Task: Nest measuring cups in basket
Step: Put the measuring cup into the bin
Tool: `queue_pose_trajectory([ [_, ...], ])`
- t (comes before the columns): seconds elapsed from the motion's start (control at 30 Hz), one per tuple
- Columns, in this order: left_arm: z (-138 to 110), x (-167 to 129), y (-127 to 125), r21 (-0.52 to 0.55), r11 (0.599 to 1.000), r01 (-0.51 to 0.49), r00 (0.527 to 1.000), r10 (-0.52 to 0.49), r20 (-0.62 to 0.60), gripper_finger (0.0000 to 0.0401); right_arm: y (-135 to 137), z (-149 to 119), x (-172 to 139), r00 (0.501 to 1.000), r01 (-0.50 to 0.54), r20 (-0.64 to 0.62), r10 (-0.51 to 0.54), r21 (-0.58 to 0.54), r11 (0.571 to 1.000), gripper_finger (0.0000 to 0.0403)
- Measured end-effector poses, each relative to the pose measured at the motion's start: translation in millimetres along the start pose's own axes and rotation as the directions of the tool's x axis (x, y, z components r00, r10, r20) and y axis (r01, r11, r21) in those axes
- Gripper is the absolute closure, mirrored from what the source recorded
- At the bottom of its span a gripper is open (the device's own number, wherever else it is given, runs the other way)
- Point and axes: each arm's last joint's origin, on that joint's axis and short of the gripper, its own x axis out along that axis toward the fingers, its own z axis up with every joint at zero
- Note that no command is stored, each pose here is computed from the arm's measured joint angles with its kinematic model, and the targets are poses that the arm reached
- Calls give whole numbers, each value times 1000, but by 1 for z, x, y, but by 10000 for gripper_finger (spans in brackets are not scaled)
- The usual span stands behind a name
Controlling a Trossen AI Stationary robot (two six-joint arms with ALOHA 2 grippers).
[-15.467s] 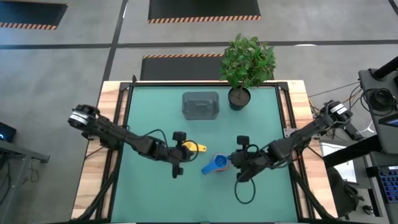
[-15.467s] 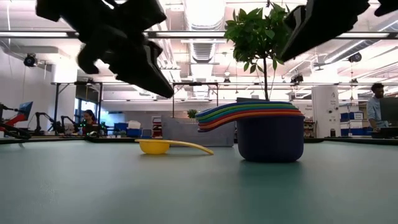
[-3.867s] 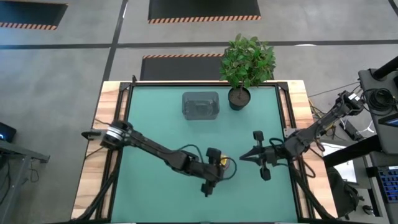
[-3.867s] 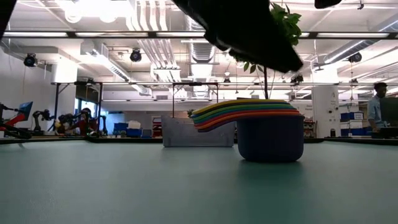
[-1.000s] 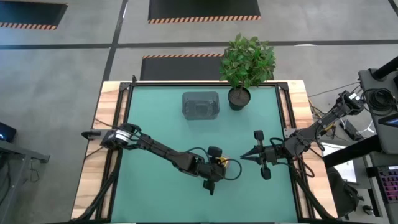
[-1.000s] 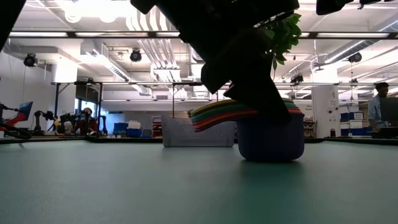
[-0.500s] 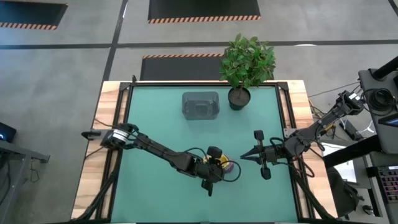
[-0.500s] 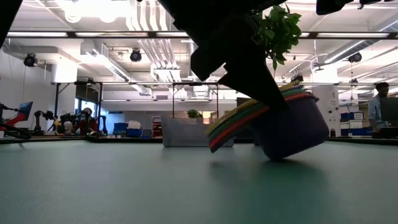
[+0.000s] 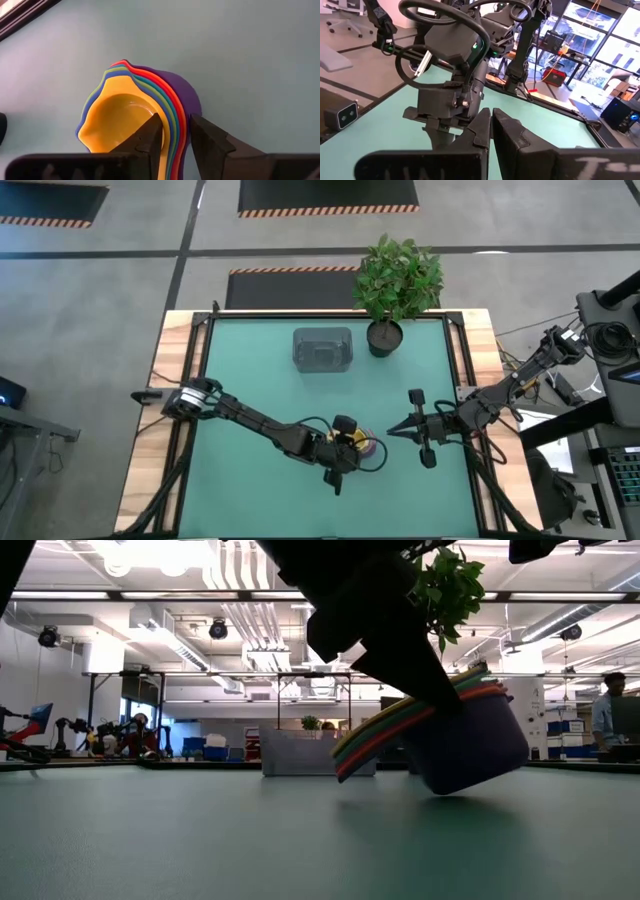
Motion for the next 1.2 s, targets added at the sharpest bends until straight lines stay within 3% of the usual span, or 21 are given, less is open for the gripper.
queue_pose_trajectory([
  [0.37,-3,9,-4,-33,999,35,999,-35,7,315,0,0,0,1000,0,-1,0,-1,1000,394],
  [0.83,2,11,0,-56,998,29,998,-26,55,230,0,0,0,1000,-1,-3,1,-2,1000,394],
  [1.2,-3,27,3,-78,995,59,996,-52,79,238,0,0,0,1000,-1,-3,1,-4,1000,394],
])
